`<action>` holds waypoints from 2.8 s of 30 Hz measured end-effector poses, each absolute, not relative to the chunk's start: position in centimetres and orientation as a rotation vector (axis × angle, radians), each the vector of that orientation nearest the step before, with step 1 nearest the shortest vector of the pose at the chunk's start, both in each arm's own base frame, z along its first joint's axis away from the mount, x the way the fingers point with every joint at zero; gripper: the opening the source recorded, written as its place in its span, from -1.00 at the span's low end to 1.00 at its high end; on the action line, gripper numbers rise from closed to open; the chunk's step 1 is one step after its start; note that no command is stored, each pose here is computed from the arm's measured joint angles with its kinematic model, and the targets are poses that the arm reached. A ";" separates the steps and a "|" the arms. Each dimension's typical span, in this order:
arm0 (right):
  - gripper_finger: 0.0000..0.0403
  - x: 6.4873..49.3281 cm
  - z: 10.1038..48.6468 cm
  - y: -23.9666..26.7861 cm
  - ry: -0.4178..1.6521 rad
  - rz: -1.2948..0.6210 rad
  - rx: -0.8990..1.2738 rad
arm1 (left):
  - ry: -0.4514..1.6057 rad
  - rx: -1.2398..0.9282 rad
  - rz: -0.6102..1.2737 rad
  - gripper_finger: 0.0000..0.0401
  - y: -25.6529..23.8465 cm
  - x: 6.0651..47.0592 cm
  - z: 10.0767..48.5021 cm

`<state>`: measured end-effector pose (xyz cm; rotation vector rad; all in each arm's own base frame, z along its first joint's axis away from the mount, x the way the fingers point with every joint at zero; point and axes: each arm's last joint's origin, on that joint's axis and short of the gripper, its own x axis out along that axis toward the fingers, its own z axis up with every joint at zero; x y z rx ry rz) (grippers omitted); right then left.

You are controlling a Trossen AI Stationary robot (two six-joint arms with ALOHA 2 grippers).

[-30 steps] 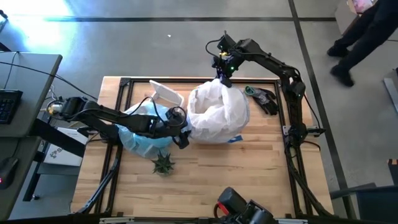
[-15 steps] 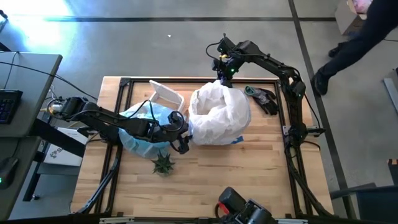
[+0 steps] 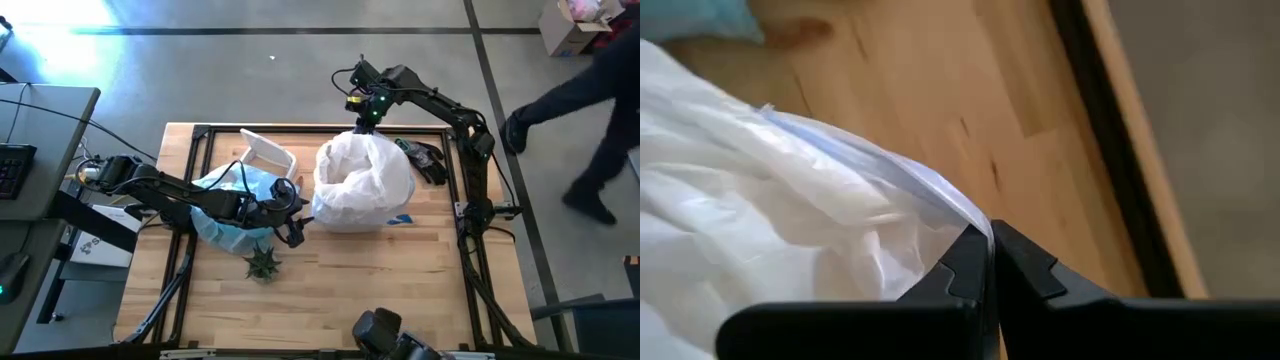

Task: Place trash/remove bag and relplace
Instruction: Insert the new trash bag into the trash bin

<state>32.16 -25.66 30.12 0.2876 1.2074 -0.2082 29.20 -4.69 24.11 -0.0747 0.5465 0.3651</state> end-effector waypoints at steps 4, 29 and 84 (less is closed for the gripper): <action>-1.00 31.8 31.9 -24.9 1.153 -0.243 0.268 | 0.549 -0.074 0.364 0.06 -4.7 29.2 24.1; -0.01 25.8 39.4 -23.0 1.047 -0.640 0.268 | 0.548 -0.074 0.366 0.06 -4.7 29.2 24.1; -0.09 15.6 28.1 2.4 0.054 -0.664 0.648 | 0.540 -0.033 0.360 0.06 -4.5 29.3 24.2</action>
